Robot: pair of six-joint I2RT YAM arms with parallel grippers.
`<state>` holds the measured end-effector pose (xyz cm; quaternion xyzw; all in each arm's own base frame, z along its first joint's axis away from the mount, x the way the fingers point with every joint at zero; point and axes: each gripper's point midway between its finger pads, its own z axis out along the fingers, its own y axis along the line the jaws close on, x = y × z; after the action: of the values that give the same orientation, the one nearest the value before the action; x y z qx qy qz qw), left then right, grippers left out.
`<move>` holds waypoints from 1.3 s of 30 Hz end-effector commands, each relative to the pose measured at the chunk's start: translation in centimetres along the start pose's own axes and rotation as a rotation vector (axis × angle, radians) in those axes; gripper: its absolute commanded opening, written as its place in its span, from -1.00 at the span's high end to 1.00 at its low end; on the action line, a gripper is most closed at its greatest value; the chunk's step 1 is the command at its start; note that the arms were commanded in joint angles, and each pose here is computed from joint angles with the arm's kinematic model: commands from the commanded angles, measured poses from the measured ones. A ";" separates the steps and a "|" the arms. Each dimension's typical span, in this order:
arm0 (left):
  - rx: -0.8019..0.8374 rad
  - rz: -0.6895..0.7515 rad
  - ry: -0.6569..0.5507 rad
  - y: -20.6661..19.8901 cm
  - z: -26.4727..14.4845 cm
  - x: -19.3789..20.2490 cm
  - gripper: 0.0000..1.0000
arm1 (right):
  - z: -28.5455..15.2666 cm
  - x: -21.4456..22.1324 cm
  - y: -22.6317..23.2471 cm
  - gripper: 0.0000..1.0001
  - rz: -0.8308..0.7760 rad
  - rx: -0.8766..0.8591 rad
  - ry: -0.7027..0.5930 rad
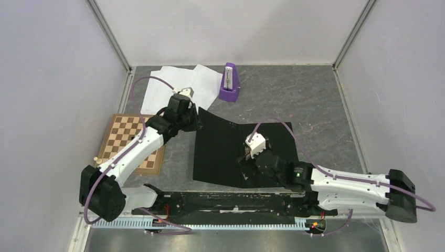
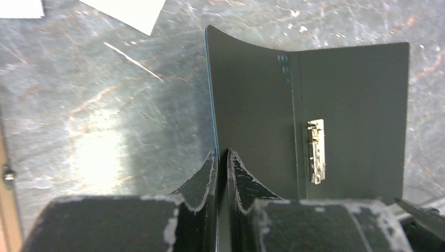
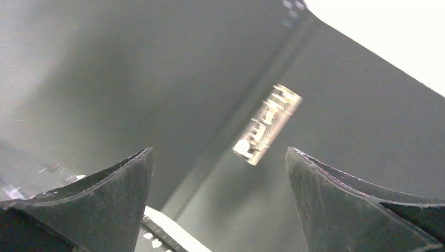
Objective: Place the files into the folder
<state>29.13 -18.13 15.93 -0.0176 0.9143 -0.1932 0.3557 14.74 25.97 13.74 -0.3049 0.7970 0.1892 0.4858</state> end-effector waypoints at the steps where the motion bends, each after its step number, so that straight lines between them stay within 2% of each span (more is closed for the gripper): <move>1: -0.113 0.119 -0.020 3.0 0.3 -2.9 0.77 | 2.0 1.1 -2.5 -0.92 0.094 0.079 0.079; 2: -0.141 0.127 0.002 3.6 0.3 -2.9 0.58 | 2.4 1.3 -2.8 -0.90 0.098 0.098 0.094; 3: -0.192 0.126 0.014 4.5 0.4 -3.1 0.29 | 2.9 1.7 -3.0 -0.89 0.100 0.114 0.115; 5: -0.292 0.125 0.055 6.2 0.2 -3.3 -0.16 | 3.8 2.7 -3.4 -0.87 0.109 0.137 0.158; 6: -0.337 0.126 0.069 6.8 -0.1 -3.4 -0.33 | 4.2 3.2 -3.7 -0.86 0.115 0.151 0.180; 8: -0.392 0.131 0.052 7.3 -1.0 -4.7 -0.47 | 4.8 4.1 -4.3 -0.84 0.127 0.170 0.212; 11: -0.395 0.128 0.002 6.3 -2.5 -7.0 -0.51 | 5.2 4.8 -4.9 -0.78 0.152 0.183 0.226; 13: -0.344 0.118 -0.005 4.8 -2.6 -7.9 -0.49 | 5.3 4.4 -4.9 -0.78 0.155 0.179 0.215; 16: -0.193 0.071 0.043 1.1 -1.1 -7.3 -0.25 | 5.5 3.7 -5.3 -0.74 0.161 0.200 0.213; 19: -0.043 0.007 0.098 -2.8 1.4 -4.3 0.00 | 5.5 3.0 -6.2 -0.66 0.195 0.222 0.225; 22: 0.002 -0.063 0.132 -4.3 3.1 -0.8 0.23 | 5.8 2.7 -6.9 -0.54 0.215 0.228 0.246; 25: 0.032 -0.164 0.166 -4.1 4.3 3.7 0.43 | 6.1 3.1 -7.2 -0.34 0.198 0.245 0.280; 28: 0.042 -0.268 0.204 -3.0 4.6 8.0 0.80 | 6.6 3.9 -6.3 -0.01 0.217 0.216 0.320; 30: 0.013 -0.287 0.233 -2.1 4.5 10.7 0.94 | 6.9 4.5 -5.5 0.13 0.239 0.186 0.352; 35: -0.108 -0.298 0.280 1.1 3.9 16.0 0.95 | 7.6 5.5 -4.5 0.30 0.264 0.160 0.403; 39: -0.298 -0.276 0.296 4.7 3.0 17.6 0.95 | 8.6 4.7 -3.7 0.38 0.263 0.173 0.416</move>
<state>18.27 -20.14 1.62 -0.1115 0.9658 -0.1664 0.1645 20.33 24.02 3.64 -0.2001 0.9299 0.0903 0.2952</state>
